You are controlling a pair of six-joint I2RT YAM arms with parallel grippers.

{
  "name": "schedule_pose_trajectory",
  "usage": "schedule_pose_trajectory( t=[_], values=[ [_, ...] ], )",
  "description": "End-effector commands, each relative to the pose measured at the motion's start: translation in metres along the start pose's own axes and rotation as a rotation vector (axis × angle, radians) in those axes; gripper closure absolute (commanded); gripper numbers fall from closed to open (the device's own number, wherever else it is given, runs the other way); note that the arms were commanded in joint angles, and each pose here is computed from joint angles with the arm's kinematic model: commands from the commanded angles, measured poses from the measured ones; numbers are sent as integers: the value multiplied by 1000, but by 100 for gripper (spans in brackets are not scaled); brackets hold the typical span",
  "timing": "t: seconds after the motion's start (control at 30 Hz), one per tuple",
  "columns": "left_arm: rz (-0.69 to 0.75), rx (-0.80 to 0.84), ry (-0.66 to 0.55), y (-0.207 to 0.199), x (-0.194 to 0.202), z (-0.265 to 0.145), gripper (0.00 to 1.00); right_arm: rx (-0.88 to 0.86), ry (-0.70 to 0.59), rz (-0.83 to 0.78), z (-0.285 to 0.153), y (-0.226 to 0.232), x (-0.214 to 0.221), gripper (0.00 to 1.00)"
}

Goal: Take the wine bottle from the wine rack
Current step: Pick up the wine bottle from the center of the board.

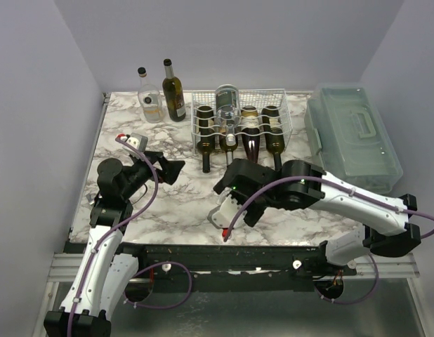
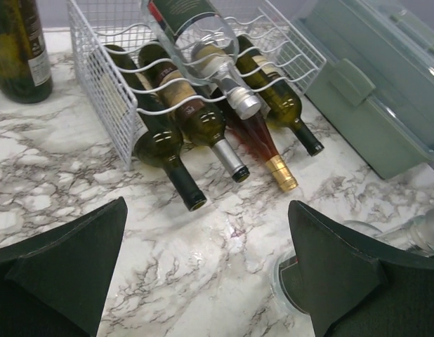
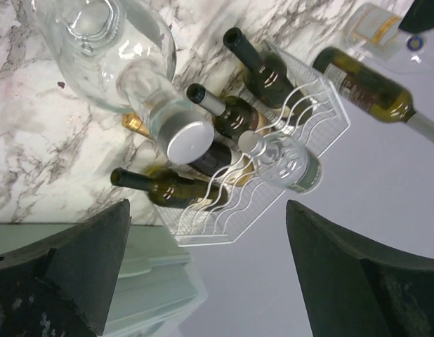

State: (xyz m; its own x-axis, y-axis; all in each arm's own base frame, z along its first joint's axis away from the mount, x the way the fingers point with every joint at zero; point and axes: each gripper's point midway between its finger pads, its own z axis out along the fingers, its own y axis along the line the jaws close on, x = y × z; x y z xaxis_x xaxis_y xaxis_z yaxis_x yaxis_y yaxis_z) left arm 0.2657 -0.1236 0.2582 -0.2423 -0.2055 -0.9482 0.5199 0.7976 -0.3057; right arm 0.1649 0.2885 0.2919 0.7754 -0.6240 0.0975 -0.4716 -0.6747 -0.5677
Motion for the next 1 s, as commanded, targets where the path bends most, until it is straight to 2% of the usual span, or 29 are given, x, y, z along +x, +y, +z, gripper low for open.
schedule_pose_trajectory(
  t=[0.0, 0.23, 0.47, 0.6, 0.8, 0.97],
  values=[
    [30, 152, -38, -28, -15, -2, 1, 14, -65, 120, -19, 5, 16, 7],
    [17, 250, -37, -44, -11, -3, 1, 116, -91, 276, -33, 3, 48, 4],
    [109, 363, -40, -66, -3, -8, 1, 193, -74, 442, -32, 28, 74, 1],
    [148, 441, -37, -84, 2, -14, 1, 259, -90, 573, -29, 37, 84, 1],
    [125, 488, -44, -97, 12, -30, 1, 374, -89, 829, -17, 38, 95, 1],
    [128, 533, -60, -111, 25, -42, 1, 340, -75, 1001, 8, 41, 97, 1]
  ],
)
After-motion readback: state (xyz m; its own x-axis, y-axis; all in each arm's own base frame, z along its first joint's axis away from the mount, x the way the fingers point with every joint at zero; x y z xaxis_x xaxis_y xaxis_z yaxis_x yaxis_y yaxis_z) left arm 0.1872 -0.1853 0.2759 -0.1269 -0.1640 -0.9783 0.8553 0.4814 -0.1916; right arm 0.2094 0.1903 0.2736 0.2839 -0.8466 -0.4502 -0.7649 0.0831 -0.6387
